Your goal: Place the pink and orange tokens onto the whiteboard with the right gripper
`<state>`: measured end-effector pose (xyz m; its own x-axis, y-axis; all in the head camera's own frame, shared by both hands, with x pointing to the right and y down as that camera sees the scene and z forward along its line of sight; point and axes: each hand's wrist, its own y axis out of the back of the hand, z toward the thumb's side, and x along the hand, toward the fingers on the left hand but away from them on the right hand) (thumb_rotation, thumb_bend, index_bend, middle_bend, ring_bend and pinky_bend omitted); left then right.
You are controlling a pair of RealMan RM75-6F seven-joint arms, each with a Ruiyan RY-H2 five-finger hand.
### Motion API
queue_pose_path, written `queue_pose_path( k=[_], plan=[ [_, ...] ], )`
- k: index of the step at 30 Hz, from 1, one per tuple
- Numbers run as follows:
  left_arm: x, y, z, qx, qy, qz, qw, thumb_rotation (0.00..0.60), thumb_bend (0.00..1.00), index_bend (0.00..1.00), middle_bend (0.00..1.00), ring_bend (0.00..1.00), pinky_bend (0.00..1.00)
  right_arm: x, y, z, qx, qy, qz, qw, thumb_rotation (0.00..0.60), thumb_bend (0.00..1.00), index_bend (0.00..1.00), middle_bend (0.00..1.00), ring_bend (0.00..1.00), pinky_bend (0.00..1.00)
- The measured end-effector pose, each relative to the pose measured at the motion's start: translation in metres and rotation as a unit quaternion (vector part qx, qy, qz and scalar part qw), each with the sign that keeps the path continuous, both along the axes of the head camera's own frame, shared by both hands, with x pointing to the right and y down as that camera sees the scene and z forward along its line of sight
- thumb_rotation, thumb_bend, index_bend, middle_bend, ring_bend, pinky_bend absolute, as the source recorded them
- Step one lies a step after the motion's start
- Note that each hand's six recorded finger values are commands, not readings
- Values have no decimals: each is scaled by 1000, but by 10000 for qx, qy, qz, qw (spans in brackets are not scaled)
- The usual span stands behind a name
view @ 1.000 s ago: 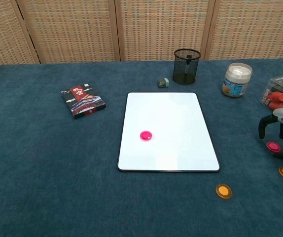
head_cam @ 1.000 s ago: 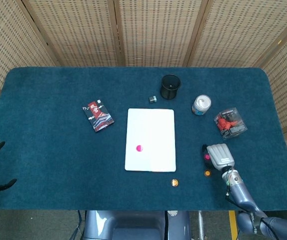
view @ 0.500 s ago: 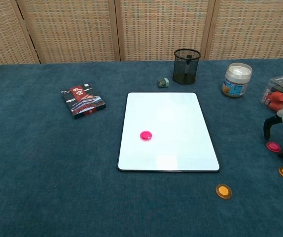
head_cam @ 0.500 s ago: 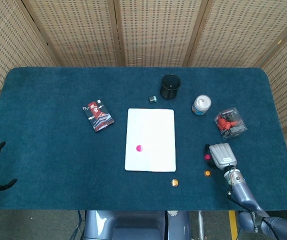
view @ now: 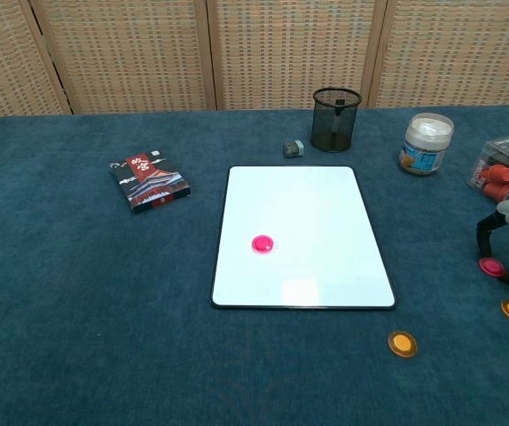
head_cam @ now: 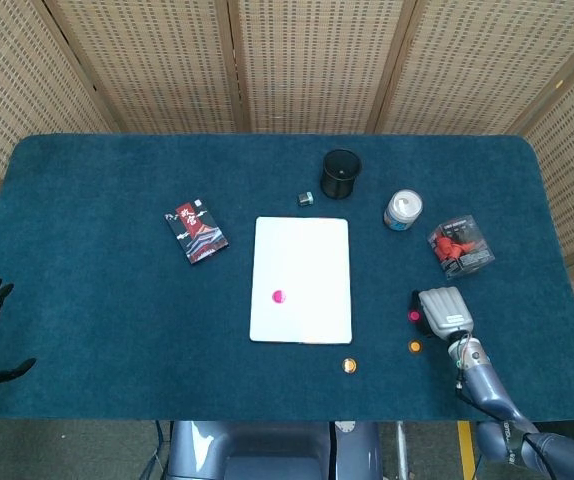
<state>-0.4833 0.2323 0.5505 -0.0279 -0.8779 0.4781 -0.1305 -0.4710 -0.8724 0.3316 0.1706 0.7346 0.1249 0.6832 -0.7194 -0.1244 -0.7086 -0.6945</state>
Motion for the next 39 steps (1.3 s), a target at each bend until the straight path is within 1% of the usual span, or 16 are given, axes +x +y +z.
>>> queue_pose_path(
  k=[8, 13, 17, 22, 23, 26, 32, 36, 38, 39],
  plan=[
    [0, 0, 0, 3, 5, -8, 10000, 600, 0, 0, 0, 0, 0, -6, -2, 0, -100, -272, 271, 9992, 600, 337, 489, 961, 1000, 1000],
    [-1, 0, -1, 7, 8, -5, 10000, 600, 0, 0, 0, 0, 0, -18, -11, -8, -72, -498, 383, 9980, 600, 337, 489, 961, 1000, 1000],
    [0, 0, -1, 14, 14, -8, 10000, 600, 0, 0, 0, 0, 0, -35, -22, -16, -1, -672, 342, 9972, 600, 337, 489, 961, 1000, 1000],
    [-1, 0, -2, 13, 19, -20, 10000, 600, 0, 0, 0, 0, 0, -65, -37, -24, 119, -769, 159, 9968, 600, 337, 489, 961, 1000, 1000],
    [-2, 0, -2, 15, 23, -26, 10000, 600, 0, 0, 0, 0, 0, -75, -42, -26, 151, -816, 124, 9965, 600, 337, 489, 961, 1000, 1000],
    [-3, -1, -2, 22, 29, -50, 10000, 600, 0, 0, 0, 0, 0, -97, -50, -27, 179, -903, 127, 9957, 600, 337, 489, 961, 1000, 1000],
    [-7, -3, -3, 9, 62, -121, 9999, 600, 0, 0, 0, 0, 0, -140, -62, -21, 152, -993, 149, 9948, 600, 337, 489, 961, 1000, 1000],
    [-9, -5, -2, -8, 77, -155, 9998, 600, 0, 0, 0, 0, 0, -170, -68, -15, 121, -955, 124, 9953, 600, 337, 488, 961, 1000, 1000],
    [-10, -5, -2, -14, 84, -173, 9998, 600, 0, 0, 0, 0, 0, -183, -71, -12, 146, -876, 70, 9960, 600, 334, 439, 961, 1000, 1000],
    [-11, -6, -2, -15, 88, -182, 9998, 600, 0, 0, 0, 0, 0, -186, -72, -10, 162, -831, 54, 9964, 600, 327, 392, 961, 1000, 1000]
  ],
)
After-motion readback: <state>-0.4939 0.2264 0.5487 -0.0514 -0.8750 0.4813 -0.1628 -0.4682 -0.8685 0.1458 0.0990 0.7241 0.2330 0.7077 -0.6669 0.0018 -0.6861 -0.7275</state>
